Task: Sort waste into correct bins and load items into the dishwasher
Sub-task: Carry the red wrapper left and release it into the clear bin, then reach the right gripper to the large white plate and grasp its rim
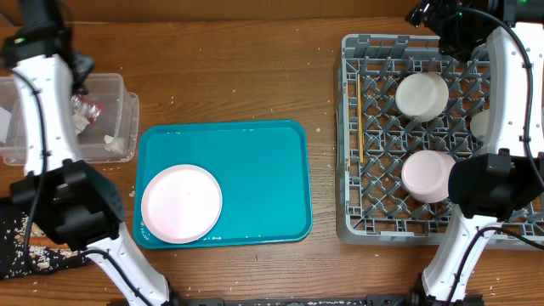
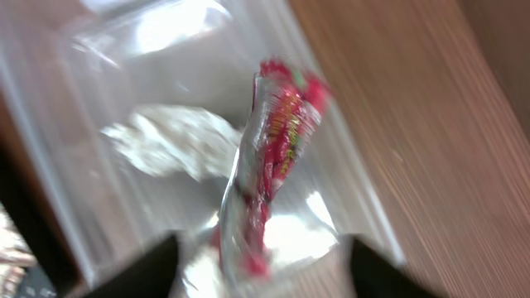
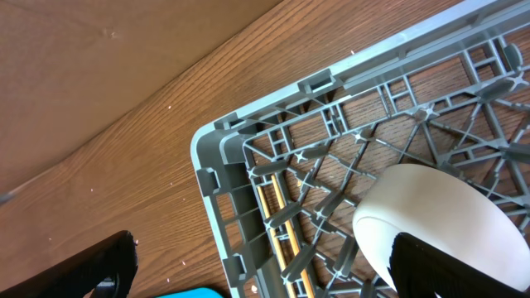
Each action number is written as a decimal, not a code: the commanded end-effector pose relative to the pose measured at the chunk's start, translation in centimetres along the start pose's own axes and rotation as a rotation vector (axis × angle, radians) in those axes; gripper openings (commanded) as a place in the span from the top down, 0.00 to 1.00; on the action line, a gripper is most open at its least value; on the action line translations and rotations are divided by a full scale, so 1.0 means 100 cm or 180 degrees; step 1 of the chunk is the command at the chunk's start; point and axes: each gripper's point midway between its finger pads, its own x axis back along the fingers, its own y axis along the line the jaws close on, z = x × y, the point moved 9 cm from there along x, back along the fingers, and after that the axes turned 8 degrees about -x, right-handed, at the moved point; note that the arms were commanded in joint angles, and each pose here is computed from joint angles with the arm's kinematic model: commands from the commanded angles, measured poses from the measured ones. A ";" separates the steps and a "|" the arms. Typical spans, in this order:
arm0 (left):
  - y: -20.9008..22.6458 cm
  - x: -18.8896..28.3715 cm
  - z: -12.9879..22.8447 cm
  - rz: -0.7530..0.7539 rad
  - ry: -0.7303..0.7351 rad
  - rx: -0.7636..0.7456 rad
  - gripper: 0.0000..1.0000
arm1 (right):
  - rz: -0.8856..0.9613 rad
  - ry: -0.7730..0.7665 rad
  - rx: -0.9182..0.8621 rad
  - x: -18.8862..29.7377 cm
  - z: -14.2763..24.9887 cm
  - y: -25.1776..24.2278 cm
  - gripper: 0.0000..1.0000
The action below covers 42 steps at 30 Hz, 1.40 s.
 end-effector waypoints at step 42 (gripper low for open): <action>0.116 -0.001 -0.025 -0.0438 0.0689 0.0527 0.00 | -0.1603 0.1220 -0.0106 0.033 0.046 0.057 0.04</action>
